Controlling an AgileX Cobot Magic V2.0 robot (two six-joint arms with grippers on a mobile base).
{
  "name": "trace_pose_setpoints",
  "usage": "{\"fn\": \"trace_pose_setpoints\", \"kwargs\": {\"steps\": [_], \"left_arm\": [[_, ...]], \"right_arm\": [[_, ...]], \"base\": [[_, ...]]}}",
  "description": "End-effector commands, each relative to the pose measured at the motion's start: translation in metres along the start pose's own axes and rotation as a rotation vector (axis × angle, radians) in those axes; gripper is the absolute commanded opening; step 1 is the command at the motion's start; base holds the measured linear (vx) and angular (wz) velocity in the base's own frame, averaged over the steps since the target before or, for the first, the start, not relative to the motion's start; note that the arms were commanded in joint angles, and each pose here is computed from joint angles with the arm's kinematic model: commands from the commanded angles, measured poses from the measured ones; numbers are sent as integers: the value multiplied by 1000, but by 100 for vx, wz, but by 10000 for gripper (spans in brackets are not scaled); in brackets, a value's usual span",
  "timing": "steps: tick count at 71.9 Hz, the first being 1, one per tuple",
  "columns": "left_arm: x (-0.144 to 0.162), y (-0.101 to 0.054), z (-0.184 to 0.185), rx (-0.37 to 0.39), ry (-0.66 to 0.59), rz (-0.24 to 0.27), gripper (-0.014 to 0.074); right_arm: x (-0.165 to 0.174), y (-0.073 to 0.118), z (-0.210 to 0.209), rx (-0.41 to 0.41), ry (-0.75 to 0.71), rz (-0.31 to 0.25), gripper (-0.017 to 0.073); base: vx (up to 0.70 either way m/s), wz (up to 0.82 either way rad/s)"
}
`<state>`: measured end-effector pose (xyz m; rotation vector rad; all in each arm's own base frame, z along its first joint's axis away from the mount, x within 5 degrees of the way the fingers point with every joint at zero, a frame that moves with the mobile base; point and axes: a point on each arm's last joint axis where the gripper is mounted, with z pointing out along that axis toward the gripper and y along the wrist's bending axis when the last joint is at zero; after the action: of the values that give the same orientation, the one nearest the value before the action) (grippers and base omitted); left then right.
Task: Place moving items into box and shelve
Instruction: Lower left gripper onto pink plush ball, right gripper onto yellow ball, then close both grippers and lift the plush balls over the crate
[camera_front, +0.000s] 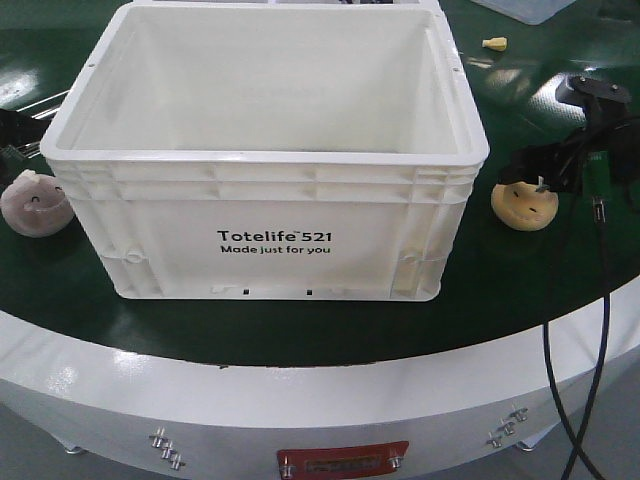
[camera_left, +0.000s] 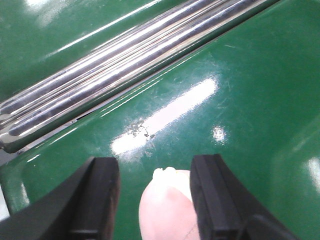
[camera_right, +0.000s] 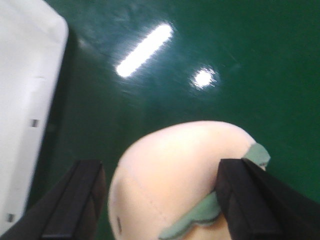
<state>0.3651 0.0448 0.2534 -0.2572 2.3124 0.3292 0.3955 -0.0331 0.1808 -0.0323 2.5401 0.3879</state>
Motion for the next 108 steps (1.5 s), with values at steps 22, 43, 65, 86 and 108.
{"fn": "trace_pose_setpoints", "kwargs": {"steps": [22,43,65,86,108], "left_arm": [[-21,3,-19,24,-110,-17,442],[-21,3,-18,24,-107,-17,442],[-3,-3,4,9,33,-58,442],[18,-12,25,40,182,25,442],[42,-24,53,81,312,21,388]], "right_arm": [[-2,-1,-1,16,35,0,290],[0,1,-1,0,60,-8,-10],[1,2,-1,-13,76,-8,-8],[1,2,-1,-16,76,-4,-8],[2,3,-1,-25,81,1,-8]], "base": [[0,0],[0,0],[0,0],[0,0],[0,0]]}}
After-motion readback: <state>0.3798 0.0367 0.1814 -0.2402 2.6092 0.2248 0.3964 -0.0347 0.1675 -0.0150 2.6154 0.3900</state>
